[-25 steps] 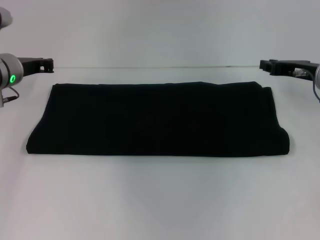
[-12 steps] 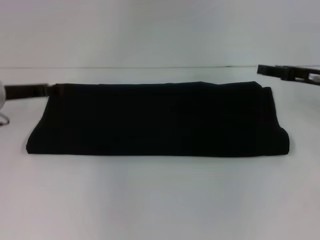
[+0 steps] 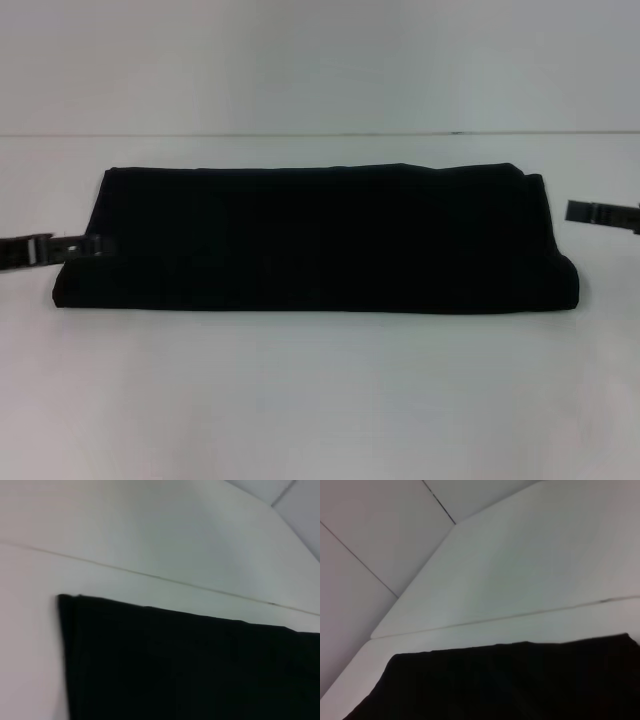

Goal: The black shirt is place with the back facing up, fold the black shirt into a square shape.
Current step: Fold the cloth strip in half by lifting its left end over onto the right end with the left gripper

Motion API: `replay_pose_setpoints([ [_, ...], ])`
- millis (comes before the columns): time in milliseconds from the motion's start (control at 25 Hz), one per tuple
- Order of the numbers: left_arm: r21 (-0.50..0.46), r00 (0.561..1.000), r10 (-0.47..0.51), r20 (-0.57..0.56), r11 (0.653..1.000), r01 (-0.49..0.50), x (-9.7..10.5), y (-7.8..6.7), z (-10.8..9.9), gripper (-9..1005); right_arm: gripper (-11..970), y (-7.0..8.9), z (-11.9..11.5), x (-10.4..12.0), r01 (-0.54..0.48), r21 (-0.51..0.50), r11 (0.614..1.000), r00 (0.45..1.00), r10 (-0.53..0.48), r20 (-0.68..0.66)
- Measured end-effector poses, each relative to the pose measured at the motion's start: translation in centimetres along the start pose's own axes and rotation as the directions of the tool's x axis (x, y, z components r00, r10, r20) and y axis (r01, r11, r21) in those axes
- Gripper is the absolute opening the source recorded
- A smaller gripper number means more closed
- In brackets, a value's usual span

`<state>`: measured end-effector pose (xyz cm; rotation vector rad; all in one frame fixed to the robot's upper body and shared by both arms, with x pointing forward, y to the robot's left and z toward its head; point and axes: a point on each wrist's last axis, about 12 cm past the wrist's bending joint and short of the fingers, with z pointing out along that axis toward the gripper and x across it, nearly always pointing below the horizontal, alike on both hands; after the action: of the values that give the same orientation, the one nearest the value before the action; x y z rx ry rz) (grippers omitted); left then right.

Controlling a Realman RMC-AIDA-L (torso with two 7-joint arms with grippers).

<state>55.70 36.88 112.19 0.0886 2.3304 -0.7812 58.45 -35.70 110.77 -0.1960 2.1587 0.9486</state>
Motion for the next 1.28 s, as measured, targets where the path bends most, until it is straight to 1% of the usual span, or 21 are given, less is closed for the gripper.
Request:
replay_pose_setpoints([
  [120,-0.022,0.999,-0.029,0.021,0.999,0.029,0.6,0.8,-0.9,936,678,-0.3,-0.5,0.5,-0.017,0.01,1.0,1.0,0.017,0.01],
  [240,-0.045,0.997,-0.063,0.032,0.997,0.065,1.0,1.4,-1.5,936,678,-0.5,-0.6,0.6,-0.021,0.017,1.0,1.0,0.021,0.014],
  [320,-0.067,0.996,-0.092,0.015,0.993,0.093,1.3,1.8,-1.6,936,677,-0.5,-0.5,0.6,-0.018,0.019,1.0,1.0,0.018,0.013],
  [440,-0.074,0.994,-0.11,0.001,0.991,0.11,1.4,1.8,-1.6,936,677,-0.3,-0.2,0.5,-0.013,0.014,1.0,1.0,0.013,0.01],
  [600,-0.038,0.987,-0.142,-0.076,0.99,0.139,1.4,1.2,-1.7,936,677,0.0,-0.1,0.3,0.014,-0.007,1.0,1.0,-0.014,-0.015],
  [680,-0.027,0.98,-0.164,-0.114,0.986,0.162,1.3,0.9,-1.8,936,676,0.3,0.1,0.4,0.056,-0.025,0.998,0.998,-0.057,-0.041],
  [760,-0.018,0.97,-0.197,-0.139,0.98,0.197,0.9,0.6,-1.8,936,675,0.7,0.2,0.6,0.119,-0.058,0.991,0.991,-0.123,-0.06],
  [840,-0.009,0.96,-0.233,-0.153,0.972,0.235,0.7,0.4,-1.6,936,682,1.2,0.3,0.7,0.177,-0.097,0.979,0.981,-0.184,-0.066],
  [960,-0.007,0.933,-0.306,-0.189,0.951,0.31,0.5,0.2,-0.9,936,703,1.8,0.5,0.7,0.255,-0.147,0.956,0.962,-0.265,-0.058],
  [1160,-0.038,0.873,-0.421,-0.244,0.904,0.425,0.9,0.2,1.1,936,737,2.7,1.3,0.0,0.358,-0.195,0.913,0.928,-0.37,-0.032],
  [1240,-0.059,0.845,-0.475,-0.246,0.878,0.476,1.0,0.3,1.6,936,751,3.1,1.7,-0.4,0.387,-0.209,0.898,0.914,-0.403,-0.038],
  [1280,-0.068,0.829,-0.503,-0.242,0.862,0.503,1.0,0.3,1.8,937,786,3.3,2.0,-0.6,0.405,-0.216,0.889,0.905,-0.423,-0.043],
])
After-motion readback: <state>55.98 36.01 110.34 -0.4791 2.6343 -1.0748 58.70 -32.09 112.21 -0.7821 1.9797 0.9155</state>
